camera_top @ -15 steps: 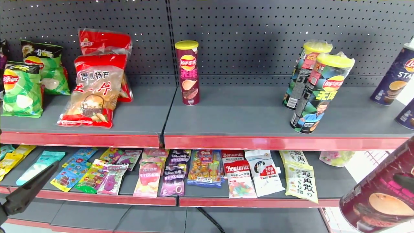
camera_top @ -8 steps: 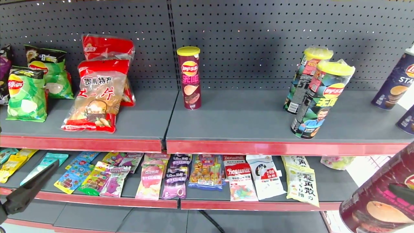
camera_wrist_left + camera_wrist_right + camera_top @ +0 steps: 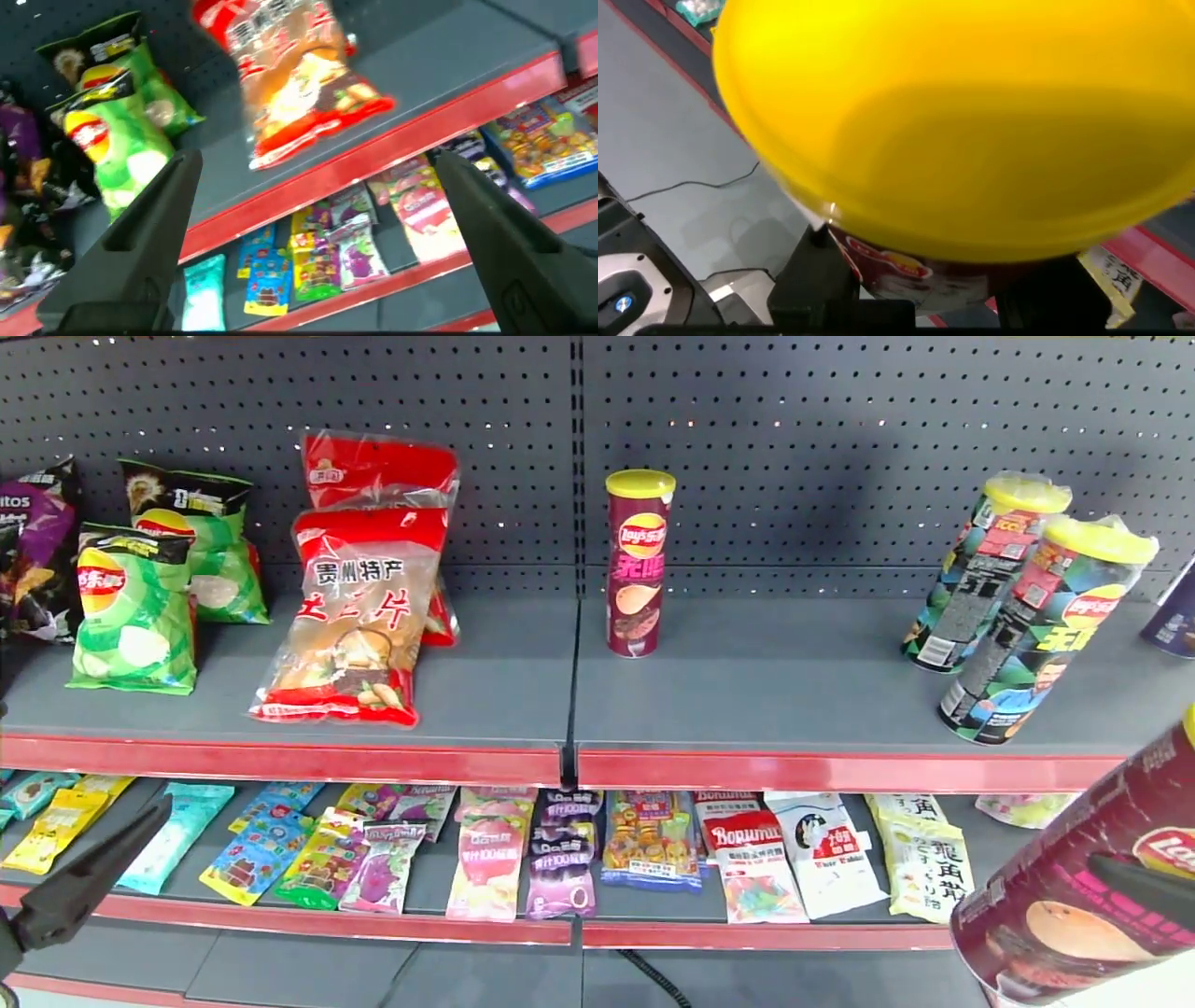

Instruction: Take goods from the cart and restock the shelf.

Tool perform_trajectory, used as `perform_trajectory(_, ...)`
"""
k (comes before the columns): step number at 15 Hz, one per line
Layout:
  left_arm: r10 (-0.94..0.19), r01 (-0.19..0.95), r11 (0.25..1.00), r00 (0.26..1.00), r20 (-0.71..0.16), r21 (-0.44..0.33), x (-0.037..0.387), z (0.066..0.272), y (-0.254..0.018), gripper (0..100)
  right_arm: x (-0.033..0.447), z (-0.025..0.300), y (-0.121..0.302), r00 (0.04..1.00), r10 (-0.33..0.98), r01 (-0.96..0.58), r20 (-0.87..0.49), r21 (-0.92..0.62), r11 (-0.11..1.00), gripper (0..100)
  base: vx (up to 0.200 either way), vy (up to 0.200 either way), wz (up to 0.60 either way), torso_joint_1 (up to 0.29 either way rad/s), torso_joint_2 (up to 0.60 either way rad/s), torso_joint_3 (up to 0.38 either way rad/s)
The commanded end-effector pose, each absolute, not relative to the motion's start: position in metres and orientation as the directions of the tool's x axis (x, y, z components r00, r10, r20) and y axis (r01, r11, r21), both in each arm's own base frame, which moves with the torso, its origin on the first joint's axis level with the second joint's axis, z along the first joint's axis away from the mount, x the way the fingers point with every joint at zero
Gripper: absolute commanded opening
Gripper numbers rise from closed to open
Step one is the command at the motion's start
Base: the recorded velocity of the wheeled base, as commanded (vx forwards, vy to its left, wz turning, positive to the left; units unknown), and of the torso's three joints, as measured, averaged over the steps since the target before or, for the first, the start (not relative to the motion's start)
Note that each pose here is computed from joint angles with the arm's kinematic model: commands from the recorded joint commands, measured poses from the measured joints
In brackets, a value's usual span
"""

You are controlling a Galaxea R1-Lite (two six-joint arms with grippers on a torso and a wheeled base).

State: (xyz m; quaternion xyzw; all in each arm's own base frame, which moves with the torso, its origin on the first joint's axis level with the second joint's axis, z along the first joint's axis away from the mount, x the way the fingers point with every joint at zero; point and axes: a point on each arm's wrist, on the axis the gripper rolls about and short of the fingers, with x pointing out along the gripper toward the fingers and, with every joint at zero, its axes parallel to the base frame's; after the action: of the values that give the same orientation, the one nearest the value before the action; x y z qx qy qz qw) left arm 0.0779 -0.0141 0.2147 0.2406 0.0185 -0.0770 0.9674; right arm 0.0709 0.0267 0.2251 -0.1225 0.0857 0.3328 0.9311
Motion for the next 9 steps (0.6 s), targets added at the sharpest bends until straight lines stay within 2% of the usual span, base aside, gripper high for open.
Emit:
perform_trajectory(1,-0.142,0.162,0.871,0.987,-0.078,0.464,0.079,0.214,-0.014,100,0.070,0.225,0.029,0.723,0.649,-0.688,-0.239,-0.157,0.709,0,0.000,0.000,0.00,0.000,0.00,0.000)
perform_trajectory(4,-0.142,0.162,0.856,0.987,-0.078,0.491,0.080,0.215,-0.014,100,0.069,0.229,0.031,0.643,0.736,-0.766,-0.214,-0.142,0.627,0,0.000,0.000,0.00,0.000,0.00,0.000)
perform_trajectory(6,-0.139,0.160,0.857,0.987,-0.080,0.490,0.080,0.215,-0.014,100,0.066,0.234,0.035,0.595,0.779,-0.804,-0.198,-0.144,0.577,0,0.200,0.000,0.00,0.002,0.00,0.010)
perform_trajectory(9,-0.137,0.158,0.860,0.987,-0.080,0.486,0.080,0.215,-0.014,100,0.071,0.237,0.037,0.582,0.788,-0.810,-0.201,-0.063,0.583,0,0.200,0.000,0.00,-0.004,0.01,0.002)
